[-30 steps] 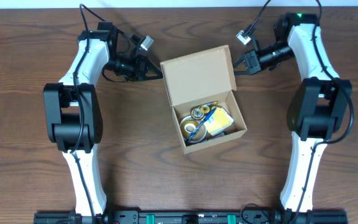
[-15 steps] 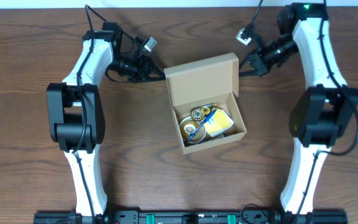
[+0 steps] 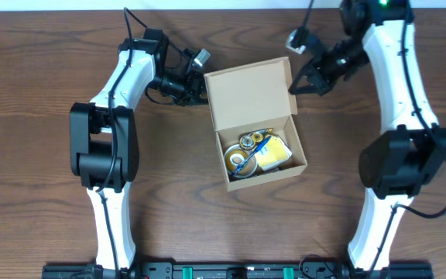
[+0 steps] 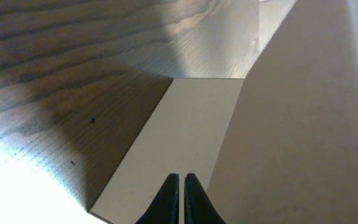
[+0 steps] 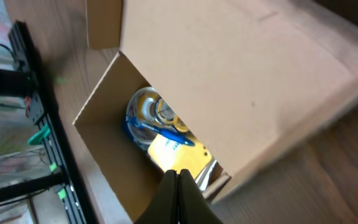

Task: Pack container
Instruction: 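Fold the lid down over the box with the left gripper, then press the closed lid down with both grippers to seat it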

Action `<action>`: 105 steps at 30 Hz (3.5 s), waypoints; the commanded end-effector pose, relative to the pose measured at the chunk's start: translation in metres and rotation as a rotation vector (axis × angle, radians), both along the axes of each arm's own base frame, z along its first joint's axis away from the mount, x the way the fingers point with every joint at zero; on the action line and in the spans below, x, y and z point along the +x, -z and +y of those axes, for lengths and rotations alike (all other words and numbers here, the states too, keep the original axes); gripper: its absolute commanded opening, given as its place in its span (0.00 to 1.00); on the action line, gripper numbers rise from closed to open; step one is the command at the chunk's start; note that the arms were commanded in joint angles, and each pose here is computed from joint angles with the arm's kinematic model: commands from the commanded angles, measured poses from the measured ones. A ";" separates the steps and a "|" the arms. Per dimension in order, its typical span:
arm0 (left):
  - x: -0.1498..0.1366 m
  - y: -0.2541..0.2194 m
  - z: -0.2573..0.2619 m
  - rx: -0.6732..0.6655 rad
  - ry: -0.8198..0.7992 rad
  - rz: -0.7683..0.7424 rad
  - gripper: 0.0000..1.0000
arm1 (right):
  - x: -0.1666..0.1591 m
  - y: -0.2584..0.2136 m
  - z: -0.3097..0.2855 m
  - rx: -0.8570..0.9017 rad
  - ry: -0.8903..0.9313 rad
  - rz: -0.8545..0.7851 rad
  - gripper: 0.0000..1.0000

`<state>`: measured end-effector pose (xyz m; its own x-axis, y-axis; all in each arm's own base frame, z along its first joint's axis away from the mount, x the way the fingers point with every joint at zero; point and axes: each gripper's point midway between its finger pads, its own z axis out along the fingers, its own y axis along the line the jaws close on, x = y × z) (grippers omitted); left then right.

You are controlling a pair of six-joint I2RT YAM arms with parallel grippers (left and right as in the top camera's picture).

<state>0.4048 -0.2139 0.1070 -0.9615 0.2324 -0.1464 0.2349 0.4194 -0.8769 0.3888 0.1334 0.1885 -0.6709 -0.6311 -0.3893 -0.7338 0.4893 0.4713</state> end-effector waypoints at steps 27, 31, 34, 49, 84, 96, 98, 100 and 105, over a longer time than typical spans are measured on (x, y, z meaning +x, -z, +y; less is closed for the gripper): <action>-0.085 -0.085 -0.049 0.150 0.299 0.081 0.06 | 0.054 -0.077 -0.139 -0.172 0.729 -0.211 0.01; -0.103 -0.082 -0.067 0.171 0.371 0.068 0.11 | 0.052 -0.076 -0.137 -0.171 0.735 -0.195 0.08; -0.111 -0.077 -0.071 0.220 0.394 0.076 0.11 | 0.049 -0.075 -0.136 -0.173 0.738 -0.176 0.09; -0.096 -0.037 -0.026 0.755 0.195 0.133 0.06 | 0.020 -0.065 -0.081 -0.187 0.601 -0.065 0.05; -0.161 -0.006 -0.005 1.078 0.004 -0.056 0.06 | -0.103 0.043 -0.008 -0.600 0.384 0.230 0.02; -0.148 -0.028 -0.024 1.057 -0.042 -0.181 0.06 | -0.109 0.064 -0.009 -0.615 0.410 0.265 0.02; -0.143 -0.040 -0.026 1.044 -0.053 -0.202 0.07 | -0.107 0.065 -0.006 -0.609 0.409 0.253 0.02; -0.138 -0.052 -0.030 1.022 -0.055 -0.230 0.07 | -0.103 0.064 -0.005 -0.601 0.412 0.240 0.01; -0.137 -0.065 -0.042 0.971 -0.052 -0.242 0.08 | -0.090 0.052 -0.007 -0.578 0.440 0.191 0.01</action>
